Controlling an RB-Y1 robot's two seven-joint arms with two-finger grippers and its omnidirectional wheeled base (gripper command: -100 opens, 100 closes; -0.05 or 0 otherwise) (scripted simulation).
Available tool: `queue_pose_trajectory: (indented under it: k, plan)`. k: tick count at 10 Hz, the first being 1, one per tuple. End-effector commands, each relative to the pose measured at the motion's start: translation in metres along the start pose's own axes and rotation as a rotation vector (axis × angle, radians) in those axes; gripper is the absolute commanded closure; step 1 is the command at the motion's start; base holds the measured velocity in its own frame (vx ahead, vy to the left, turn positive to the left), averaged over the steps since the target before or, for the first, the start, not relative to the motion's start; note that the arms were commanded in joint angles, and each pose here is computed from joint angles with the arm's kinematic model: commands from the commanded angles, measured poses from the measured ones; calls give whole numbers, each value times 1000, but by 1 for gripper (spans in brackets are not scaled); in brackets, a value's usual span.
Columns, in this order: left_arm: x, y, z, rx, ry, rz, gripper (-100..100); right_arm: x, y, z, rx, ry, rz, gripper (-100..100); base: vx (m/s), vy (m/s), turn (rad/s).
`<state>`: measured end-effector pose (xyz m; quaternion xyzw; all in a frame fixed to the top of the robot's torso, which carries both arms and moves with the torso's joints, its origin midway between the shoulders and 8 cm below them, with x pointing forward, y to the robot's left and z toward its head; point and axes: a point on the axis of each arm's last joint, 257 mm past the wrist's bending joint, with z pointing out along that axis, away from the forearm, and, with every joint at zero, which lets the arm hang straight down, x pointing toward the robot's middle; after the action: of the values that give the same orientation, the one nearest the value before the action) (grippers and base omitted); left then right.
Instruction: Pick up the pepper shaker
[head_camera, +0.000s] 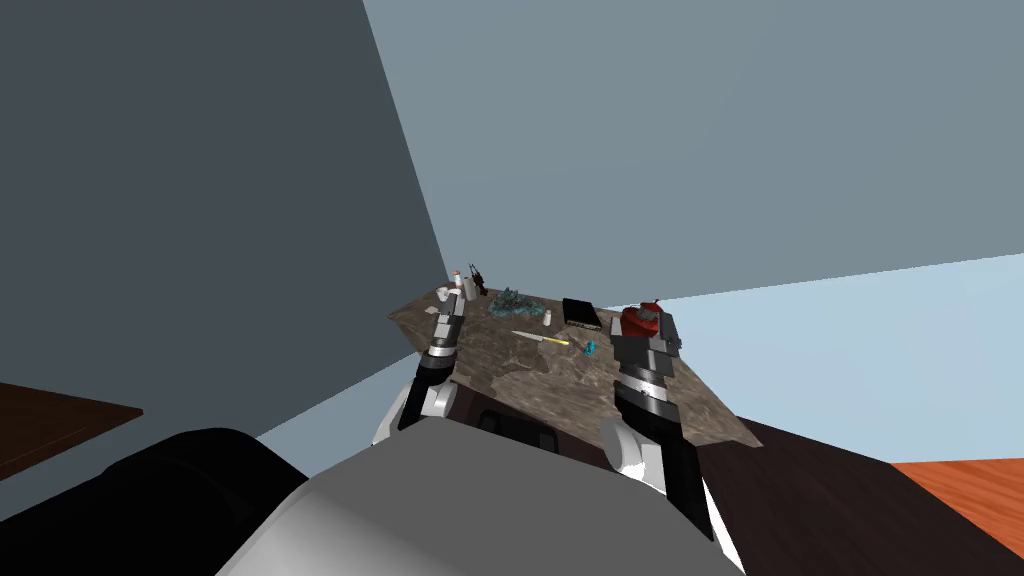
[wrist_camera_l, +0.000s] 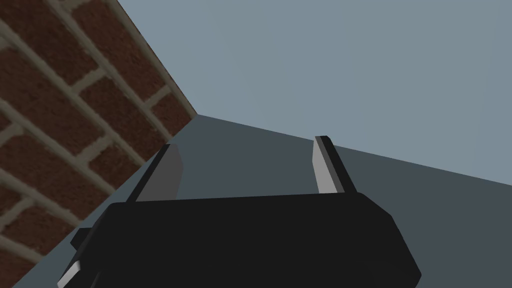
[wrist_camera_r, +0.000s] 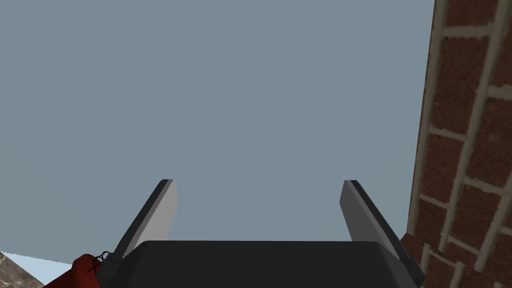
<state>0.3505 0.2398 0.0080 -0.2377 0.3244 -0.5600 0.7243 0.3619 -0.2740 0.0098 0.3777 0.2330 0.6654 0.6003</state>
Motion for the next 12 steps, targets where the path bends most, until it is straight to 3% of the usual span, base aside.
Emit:
queue_pose_trajectory:
  k: [1, 9, 12]
  plan:
    - [0, 0, 0, 0, 0, 0, 0, -2, -12, -4, 30, 28, -15, -100, -65, -5, 2]
    - [0, 0, 0, 0, 0, 0, 0, -26, -88, -38, 216, 149, -91, -100, -131, 8, 33]
    - [0, 0, 0, 0, 0, 0, 0, -34, -105, -48, 266, 186, -121, -100, -101, 18, 47]
